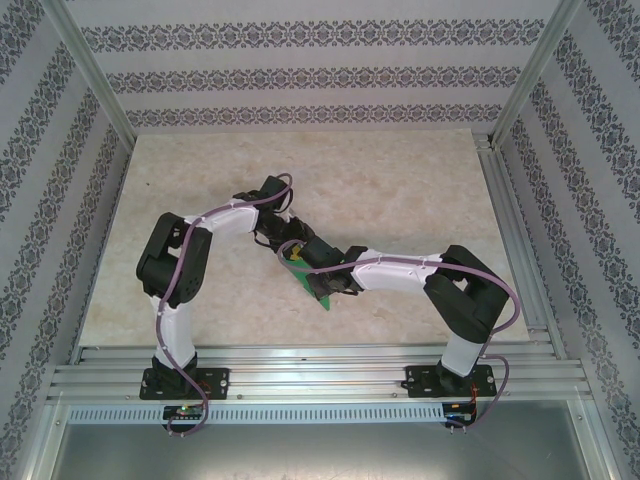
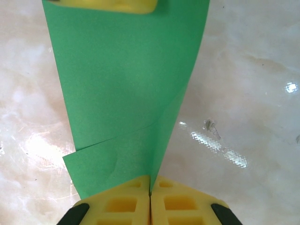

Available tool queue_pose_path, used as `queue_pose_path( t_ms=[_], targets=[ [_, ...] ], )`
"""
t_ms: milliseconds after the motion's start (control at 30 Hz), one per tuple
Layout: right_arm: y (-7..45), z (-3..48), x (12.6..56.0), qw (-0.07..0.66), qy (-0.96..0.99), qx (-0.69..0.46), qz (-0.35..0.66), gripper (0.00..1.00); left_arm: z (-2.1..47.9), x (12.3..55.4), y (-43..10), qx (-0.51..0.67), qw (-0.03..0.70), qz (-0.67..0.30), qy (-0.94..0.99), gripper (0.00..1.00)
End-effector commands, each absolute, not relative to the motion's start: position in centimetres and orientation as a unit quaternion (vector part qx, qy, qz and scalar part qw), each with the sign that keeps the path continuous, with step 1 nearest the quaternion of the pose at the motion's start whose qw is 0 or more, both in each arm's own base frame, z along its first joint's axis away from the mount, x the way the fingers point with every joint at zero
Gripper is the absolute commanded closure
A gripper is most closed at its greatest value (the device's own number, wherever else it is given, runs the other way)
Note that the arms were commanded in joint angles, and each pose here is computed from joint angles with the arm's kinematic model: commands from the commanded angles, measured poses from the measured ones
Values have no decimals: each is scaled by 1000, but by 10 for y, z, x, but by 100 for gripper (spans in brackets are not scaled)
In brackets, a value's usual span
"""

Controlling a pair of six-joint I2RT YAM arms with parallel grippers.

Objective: Fold a paper plane with a square sheet of paper (fold left side to right side)
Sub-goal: Fold the wing for the fifth time at the center of the table.

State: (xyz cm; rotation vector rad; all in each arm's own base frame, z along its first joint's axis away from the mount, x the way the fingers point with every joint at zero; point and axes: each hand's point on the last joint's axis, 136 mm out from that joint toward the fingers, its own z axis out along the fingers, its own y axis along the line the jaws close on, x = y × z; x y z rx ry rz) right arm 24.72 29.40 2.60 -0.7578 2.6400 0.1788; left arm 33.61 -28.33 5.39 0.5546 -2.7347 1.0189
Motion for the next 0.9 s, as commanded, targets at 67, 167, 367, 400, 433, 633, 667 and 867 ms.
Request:
queue_pose_path(
  t_ms=[67,167,367,400,433,633,667,867],
  targets=[
    [302,30,245,202,935,-281,70,92,50,327,-292,171,108,339,-919,69],
    [300,29,245,201,936,-281,65,92,49,324,-291,165,112,336,-920,79],
    [299,28,245,201,936,-281,62,91,52,323,-291,160,113,338,-921,95],
    [299,28,245,200,936,-282,62,91,52,323,-291,159,112,338,-921,96],
    [299,28,245,200,936,-282,62,91,53,323,-291,159,112,338,-921,98],
    [301,36,242,204,934,-283,77,75,58,324,-291,154,106,340,-921,100],
    [302,39,241,205,933,-283,83,72,60,324,-291,153,105,342,-921,100],
    [305,69,227,217,919,-281,173,52,68,325,-286,126,79,345,-927,100]
  ],
)
